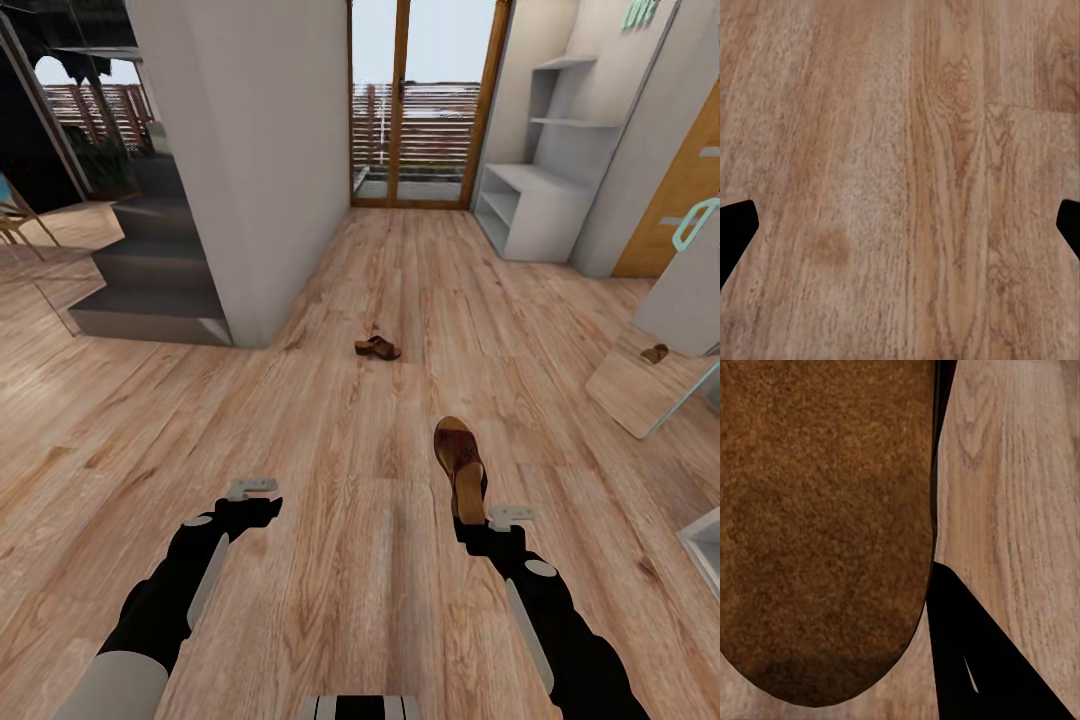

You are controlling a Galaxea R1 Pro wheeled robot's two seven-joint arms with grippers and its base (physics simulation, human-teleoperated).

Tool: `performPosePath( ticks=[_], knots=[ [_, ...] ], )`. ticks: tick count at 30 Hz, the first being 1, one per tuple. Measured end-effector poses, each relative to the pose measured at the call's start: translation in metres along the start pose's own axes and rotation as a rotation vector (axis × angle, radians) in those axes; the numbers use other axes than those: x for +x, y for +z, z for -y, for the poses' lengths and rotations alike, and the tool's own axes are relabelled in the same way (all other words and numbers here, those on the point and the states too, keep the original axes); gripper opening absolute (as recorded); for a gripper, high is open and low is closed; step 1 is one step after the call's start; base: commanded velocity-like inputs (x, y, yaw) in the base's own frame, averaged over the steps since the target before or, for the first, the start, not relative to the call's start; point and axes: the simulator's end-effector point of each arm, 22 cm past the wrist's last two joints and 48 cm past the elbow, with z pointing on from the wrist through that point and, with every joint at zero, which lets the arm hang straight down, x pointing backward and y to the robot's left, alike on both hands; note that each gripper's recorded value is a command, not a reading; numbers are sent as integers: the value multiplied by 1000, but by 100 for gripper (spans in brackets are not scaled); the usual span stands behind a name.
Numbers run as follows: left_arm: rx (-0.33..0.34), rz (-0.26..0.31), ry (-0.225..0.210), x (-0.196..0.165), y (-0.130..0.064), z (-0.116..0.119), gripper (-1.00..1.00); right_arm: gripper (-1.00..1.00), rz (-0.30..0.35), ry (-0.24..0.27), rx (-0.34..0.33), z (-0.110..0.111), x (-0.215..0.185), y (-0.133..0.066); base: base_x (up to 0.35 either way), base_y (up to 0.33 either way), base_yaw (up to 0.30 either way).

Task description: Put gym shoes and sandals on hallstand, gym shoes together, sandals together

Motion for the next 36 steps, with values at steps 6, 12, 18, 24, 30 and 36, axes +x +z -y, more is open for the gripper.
performPosePath(
  ticks=[6, 12, 18, 24, 30, 36],
  knots=[
    [0, 10, 1, -5, -3, 0, 100, -100, 10, 0, 0, 0, -5, -2, 0, 0, 0],
    [0, 20, 2, -10, -6, 1, 100, -100, 20, 0, 0, 0, -10, -5, 0, 0, 0],
    [1, 30, 2, -15, -10, 1, 100, -100, 30, 1, 0, 0, -15, -7, 0, 0, 0],
    [0, 40, 3, -20, -13, 1, 100, -100, 40, 1, -1, 0, -20, -10, 62, 55, 0],
    [1, 49, 4, -26, -17, 2, 100, -100, 50, 0, -1, 0, -25, -13, 218, 209, 0],
    [1, 60, 3, -31, -20, 2, 100, -100, 60, 1, -1, 0, -30, -16, 284, 217, 0]
  ],
)
